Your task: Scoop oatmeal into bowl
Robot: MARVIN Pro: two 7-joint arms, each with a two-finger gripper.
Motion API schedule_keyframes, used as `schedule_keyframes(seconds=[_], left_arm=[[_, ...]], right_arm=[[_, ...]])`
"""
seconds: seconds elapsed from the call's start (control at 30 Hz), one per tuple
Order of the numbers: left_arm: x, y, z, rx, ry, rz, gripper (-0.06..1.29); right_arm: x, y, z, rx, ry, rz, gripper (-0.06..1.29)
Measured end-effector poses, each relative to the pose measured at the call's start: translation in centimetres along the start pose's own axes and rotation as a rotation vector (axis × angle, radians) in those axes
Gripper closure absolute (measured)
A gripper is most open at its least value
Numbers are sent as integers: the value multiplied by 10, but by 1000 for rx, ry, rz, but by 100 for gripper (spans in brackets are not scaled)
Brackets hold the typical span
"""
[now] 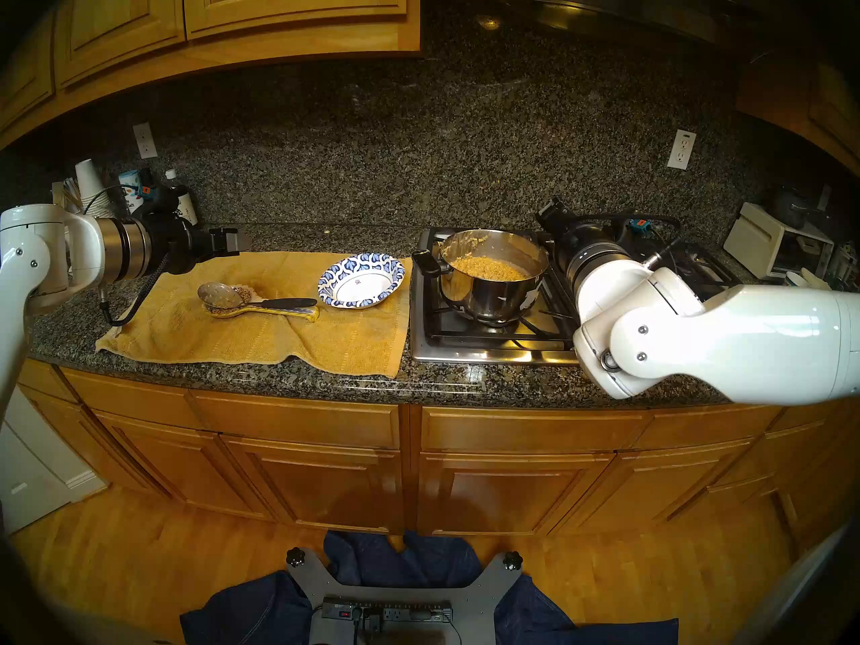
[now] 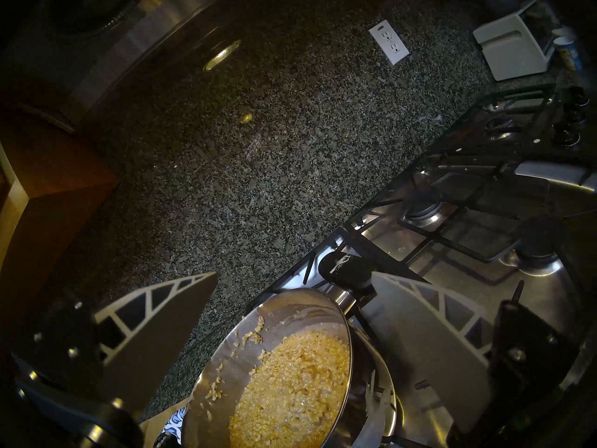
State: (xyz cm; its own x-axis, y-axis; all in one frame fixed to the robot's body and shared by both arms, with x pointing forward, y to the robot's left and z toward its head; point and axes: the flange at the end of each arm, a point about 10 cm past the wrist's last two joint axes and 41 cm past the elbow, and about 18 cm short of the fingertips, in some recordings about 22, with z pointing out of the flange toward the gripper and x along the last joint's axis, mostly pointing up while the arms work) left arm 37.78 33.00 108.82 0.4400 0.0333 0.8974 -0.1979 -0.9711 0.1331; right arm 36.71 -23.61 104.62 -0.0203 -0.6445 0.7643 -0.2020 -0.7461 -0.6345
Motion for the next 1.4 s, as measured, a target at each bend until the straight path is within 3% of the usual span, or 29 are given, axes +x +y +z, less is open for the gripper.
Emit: schedule_keyframes(seconds=[1.4], left_arm=[[-1,0,0,-1,-3,2,-2]], right_arm=[[-1,1,0,-4,-4,0,-1]])
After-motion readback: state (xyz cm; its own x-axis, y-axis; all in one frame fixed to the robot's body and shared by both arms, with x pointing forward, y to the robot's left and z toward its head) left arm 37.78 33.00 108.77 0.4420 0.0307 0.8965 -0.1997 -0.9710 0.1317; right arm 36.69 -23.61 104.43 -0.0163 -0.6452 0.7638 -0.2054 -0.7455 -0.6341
